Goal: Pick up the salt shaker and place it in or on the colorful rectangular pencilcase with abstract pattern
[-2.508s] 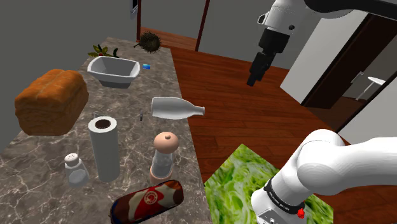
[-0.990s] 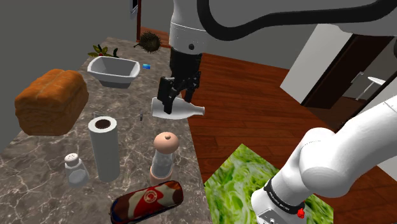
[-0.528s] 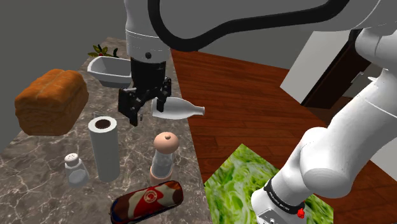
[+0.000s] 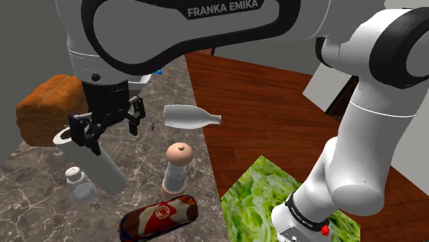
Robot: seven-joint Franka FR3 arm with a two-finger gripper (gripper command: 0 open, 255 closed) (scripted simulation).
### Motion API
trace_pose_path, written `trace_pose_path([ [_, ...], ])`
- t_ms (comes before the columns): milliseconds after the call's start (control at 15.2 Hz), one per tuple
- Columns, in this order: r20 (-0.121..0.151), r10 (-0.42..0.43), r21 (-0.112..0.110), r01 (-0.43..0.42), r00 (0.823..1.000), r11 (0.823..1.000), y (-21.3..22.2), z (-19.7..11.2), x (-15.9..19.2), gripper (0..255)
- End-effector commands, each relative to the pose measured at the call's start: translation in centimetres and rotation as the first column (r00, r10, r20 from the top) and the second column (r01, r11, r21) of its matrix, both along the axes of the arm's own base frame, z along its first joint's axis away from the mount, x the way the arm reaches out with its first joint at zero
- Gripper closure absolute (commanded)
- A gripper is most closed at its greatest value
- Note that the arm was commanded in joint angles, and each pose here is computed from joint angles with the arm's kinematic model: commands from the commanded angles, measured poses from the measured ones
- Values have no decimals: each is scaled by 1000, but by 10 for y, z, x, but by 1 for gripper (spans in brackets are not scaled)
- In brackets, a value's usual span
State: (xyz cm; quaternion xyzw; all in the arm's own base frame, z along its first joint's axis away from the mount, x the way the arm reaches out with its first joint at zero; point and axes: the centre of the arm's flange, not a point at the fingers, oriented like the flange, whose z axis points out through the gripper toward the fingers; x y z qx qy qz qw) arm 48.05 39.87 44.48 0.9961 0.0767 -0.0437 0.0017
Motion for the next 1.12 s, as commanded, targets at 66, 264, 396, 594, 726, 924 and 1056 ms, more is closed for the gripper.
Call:
trace_pose_path([
  [66,-5,5,-2,-5,1000,1000,37,-12,13,0],
  [264,-11,12,-4,-12,1000,1000,73,-26,27,0],
  [396,-12,14,-4,-14,1000,1000,83,-35,30,0],
  [594,-12,14,-4,-14,1000,1000,83,-51,28,0],
  [726,-12,14,-4,-14,1000,1000,83,-62,27,0],
  [924,-12,14,-4,-14,1000,1000,83,-70,27,0],
  [1056,-12,14,-4,-14,1000,1000,83,-70,27,0],
])
